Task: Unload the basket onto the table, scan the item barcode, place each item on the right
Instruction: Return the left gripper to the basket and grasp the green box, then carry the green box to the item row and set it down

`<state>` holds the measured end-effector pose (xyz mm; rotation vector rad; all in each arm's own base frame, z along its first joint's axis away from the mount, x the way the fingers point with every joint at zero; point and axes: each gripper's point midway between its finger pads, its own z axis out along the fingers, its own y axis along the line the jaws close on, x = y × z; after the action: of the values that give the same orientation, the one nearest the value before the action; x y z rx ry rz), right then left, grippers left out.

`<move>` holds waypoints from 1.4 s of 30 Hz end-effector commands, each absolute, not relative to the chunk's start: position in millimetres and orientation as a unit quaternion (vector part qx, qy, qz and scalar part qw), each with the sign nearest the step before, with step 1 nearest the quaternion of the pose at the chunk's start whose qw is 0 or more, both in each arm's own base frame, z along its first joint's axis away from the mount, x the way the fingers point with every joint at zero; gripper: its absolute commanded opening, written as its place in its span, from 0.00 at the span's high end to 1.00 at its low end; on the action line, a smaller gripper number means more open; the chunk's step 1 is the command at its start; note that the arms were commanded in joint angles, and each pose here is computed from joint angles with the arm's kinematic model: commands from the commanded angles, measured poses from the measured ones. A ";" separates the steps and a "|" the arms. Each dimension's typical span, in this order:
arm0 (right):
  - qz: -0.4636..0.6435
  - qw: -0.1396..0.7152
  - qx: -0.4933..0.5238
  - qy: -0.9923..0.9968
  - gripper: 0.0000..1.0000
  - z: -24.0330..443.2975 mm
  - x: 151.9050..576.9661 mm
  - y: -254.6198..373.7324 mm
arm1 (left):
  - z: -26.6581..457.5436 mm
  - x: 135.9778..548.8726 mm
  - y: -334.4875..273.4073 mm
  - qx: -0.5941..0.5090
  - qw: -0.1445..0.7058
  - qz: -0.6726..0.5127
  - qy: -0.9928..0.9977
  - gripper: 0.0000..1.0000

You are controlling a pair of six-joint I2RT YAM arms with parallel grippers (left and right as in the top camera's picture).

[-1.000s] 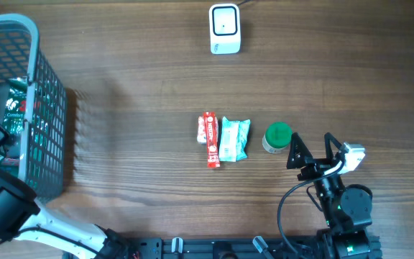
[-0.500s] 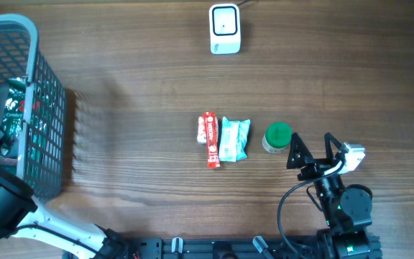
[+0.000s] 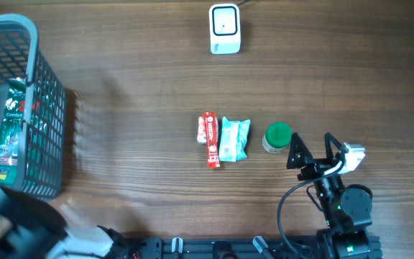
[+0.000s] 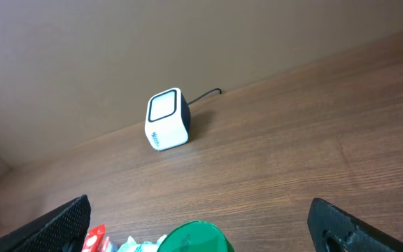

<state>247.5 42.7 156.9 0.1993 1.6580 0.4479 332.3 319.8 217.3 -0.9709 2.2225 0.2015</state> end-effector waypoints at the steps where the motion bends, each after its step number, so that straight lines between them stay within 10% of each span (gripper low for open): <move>1: 0.188 0.652 0.084 0.729 0.00 157.1 247.9 41.5 | 312.0 344.7 268.7 -0.350 0.453 0.061 0.818 0.86; 12: 0.188 0.652 0.084 0.729 0.00 157.1 247.9 41.5 | 350.1 357.0 82.3 -0.190 0.457 -0.067 0.866 0.84; 28: 0.188 0.652 0.084 0.729 0.00 157.1 247.9 41.5 | 188.7 336.2 -93.3 -0.023 0.190 -0.144 0.971 0.84; 42: 0.188 0.652 0.084 0.729 0.00 157.1 247.9 41.5 | 84.1 303.1 -208.3 0.041 0.171 -0.193 0.965 0.87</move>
<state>247.5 42.7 156.9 0.1993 1.6580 0.4479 314.7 -188.8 102.5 0.1207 2.7145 -0.5282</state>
